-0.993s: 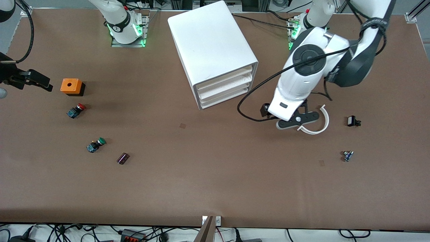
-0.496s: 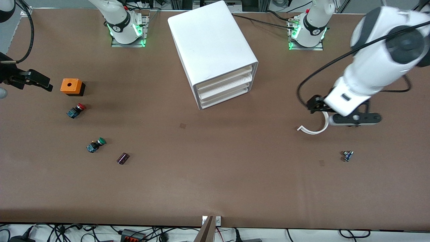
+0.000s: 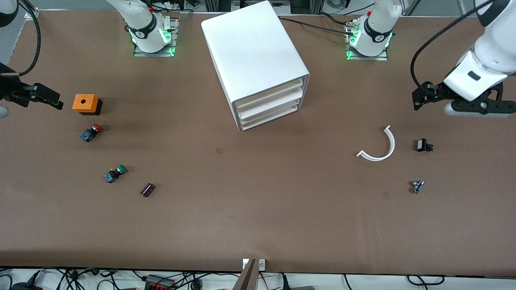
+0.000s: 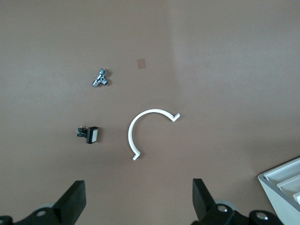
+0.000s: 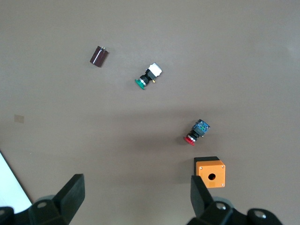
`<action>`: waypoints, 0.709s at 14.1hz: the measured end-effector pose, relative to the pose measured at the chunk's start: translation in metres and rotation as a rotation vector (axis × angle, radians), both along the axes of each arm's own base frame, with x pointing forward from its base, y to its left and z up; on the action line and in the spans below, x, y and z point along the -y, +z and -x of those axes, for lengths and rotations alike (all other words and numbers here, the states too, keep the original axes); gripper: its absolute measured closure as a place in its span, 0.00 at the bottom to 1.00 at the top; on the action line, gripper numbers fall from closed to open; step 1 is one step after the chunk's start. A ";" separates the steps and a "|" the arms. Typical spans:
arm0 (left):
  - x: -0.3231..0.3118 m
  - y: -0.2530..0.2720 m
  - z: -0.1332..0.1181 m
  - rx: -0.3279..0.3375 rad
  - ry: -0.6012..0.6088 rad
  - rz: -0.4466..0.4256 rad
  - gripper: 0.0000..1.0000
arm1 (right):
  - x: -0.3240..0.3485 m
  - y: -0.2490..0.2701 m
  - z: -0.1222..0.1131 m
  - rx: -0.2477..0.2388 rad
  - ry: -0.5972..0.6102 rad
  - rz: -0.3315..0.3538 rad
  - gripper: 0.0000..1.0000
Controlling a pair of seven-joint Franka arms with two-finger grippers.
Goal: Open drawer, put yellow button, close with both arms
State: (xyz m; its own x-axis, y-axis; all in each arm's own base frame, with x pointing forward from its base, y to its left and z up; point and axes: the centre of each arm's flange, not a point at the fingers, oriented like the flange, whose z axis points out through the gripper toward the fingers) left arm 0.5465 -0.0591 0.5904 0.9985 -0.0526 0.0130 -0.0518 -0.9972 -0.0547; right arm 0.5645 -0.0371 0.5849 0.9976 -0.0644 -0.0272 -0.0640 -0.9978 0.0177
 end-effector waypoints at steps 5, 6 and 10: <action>-0.006 -0.004 -0.001 -0.009 0.013 0.048 0.00 | 0.000 0.000 0.000 0.000 0.001 0.000 0.00; -0.006 -0.005 -0.002 -0.011 0.012 0.048 0.00 | 0.000 0.000 0.000 0.000 0.001 0.000 0.00; -0.004 -0.004 -0.002 -0.011 0.008 0.049 0.00 | 0.000 0.000 0.000 0.000 0.002 0.000 0.00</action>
State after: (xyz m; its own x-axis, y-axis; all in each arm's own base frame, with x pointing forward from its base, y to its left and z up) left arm 0.5482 -0.0555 0.5867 0.9990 -0.0444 0.0045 -0.0444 -0.9990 -0.0057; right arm 0.5645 -0.0370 0.5849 0.9976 -0.0628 -0.0276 -0.0623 -0.9979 0.0177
